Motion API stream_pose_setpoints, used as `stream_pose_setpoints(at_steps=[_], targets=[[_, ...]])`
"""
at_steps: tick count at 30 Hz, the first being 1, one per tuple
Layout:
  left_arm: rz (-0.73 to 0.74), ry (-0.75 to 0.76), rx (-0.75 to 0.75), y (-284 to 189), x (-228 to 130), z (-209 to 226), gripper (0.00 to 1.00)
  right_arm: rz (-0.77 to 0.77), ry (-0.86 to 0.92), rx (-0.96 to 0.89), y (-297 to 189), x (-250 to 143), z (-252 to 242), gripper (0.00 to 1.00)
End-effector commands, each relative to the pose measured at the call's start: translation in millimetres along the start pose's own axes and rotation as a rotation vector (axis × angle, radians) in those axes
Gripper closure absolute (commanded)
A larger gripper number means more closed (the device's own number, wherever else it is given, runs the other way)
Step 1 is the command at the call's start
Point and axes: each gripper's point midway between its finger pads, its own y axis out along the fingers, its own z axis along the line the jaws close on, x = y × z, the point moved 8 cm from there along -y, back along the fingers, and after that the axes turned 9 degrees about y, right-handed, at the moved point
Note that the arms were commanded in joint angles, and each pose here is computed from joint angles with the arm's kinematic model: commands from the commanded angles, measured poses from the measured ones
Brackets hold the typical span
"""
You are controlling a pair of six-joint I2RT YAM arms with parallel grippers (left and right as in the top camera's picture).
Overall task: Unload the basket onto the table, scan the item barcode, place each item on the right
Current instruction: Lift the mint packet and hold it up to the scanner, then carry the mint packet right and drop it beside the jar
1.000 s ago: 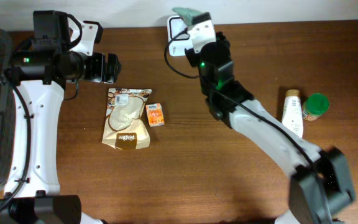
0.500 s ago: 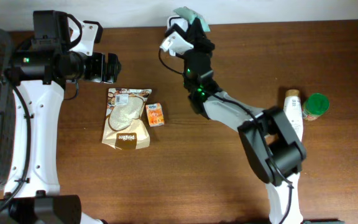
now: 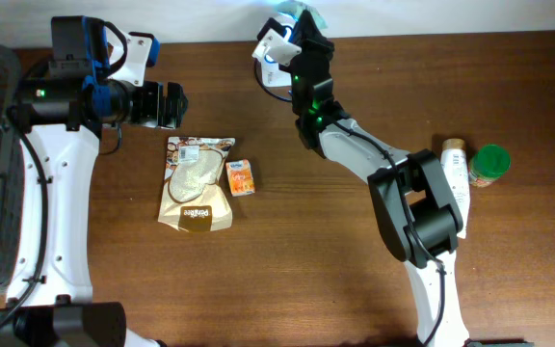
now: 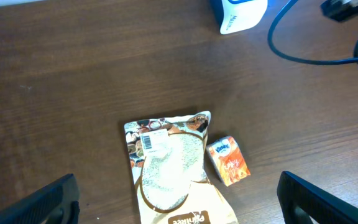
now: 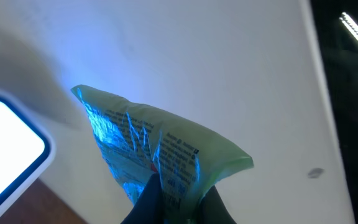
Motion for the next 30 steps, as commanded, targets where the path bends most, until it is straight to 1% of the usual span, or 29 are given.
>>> stream_pose_setpoints(at_steps=[1, 6, 18, 21, 24, 26, 30], targets=[[-0.001, 0.014, -0.002, 0, 0, 1, 0.01, -0.054, -0.010, 0.028, 2, 6, 7, 0.96], [-0.001, 0.014, -0.002, 0, 0, 1, 0.01, -0.045, -0.017, 0.039, 3, 2, 14, 0.96], [-0.001, 0.014, -0.002, 0, 0, 1, 0.01, -0.049, -0.004, 0.038, -4, 14, 20, 0.96], [-0.001, 0.014, -0.002, 0, 0, 1, 0.01, -0.033, 0.057, 0.035, -8, 21, 15, 0.96], [-0.001, 0.014, -0.002, 0, 0, 1, 0.01, 0.004, 0.119, 0.087, -13, 26, 10, 0.96], [-0.001, 0.014, -0.002, 0, 0, 1, 0.01, 0.024, 0.196, 0.117, -18, 33, 0, 0.96], [-0.001, 0.014, -0.002, 0, 0, 1, 0.01, 0.022, 0.369, 0.138, -31, 55, -33, 0.96]])
